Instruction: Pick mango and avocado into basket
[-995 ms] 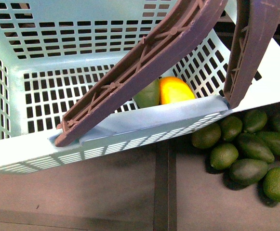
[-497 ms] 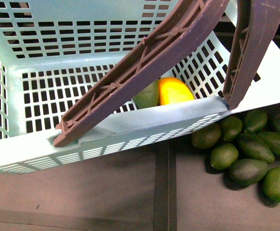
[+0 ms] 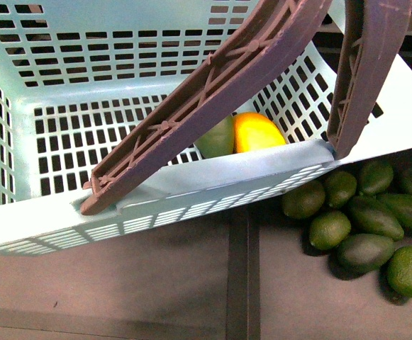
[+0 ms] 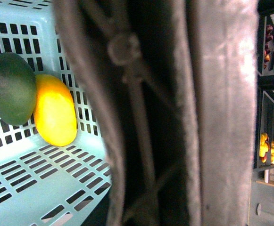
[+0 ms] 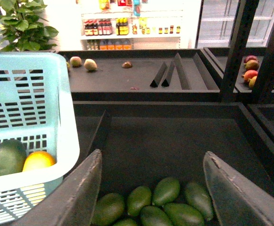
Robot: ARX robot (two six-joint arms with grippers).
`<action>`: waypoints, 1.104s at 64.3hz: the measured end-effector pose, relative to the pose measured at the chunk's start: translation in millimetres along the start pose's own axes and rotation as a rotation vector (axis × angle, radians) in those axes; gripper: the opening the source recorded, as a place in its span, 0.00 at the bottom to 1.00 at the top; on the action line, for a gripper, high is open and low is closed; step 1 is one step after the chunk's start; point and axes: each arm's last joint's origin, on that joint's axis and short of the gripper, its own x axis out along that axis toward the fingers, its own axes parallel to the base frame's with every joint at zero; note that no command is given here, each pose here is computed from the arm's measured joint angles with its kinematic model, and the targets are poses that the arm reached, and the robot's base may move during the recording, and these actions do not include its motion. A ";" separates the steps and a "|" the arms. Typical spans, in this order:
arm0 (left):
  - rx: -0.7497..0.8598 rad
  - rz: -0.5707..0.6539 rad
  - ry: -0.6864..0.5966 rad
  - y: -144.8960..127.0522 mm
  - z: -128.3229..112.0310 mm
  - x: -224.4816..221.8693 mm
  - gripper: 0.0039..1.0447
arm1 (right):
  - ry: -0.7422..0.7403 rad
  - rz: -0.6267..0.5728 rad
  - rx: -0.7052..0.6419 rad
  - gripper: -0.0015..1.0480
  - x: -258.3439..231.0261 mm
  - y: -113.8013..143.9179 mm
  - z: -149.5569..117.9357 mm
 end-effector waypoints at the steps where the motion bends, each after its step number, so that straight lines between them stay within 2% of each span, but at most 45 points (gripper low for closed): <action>1: 0.000 0.000 0.000 0.0 0.0 0.0 0.13 | 0.000 0.000 0.000 0.72 0.0 0.0 0.0; 4: 0.000 0.000 0.000 0.0 0.0 0.0 0.13 | 0.000 0.000 0.000 0.83 0.0 0.0 0.0; 8: 0.000 0.000 0.001 0.0 0.0 0.0 0.13 | 0.000 0.000 0.000 0.93 0.0 0.0 0.0; 28: -0.005 0.010 -0.013 -0.1 -0.1 0.1 0.13 | 0.000 0.000 0.000 0.92 0.0 0.0 0.0; 34: -0.252 0.192 -0.382 -1.9 0.0 8.4 0.13 | 0.000 0.003 0.000 0.92 0.0 0.1 0.0; 40: -0.404 0.270 -0.627 12.8 16.0 12.7 0.13 | 0.000 -0.001 0.000 0.92 0.0 0.0 0.0; 46: -0.435 0.300 -0.653 27.8 27.1 17.6 0.13 | -0.001 0.000 0.000 0.92 -0.1 0.0 0.1; 63: -0.581 0.288 -0.615 69.5 41.4 44.7 0.13 | -0.001 0.002 0.000 0.92 -0.1 0.1 0.1; 71: -0.704 0.300 -0.630 105.1 64.9 73.1 0.13 | -0.001 0.002 0.000 0.92 -0.1 0.1 0.1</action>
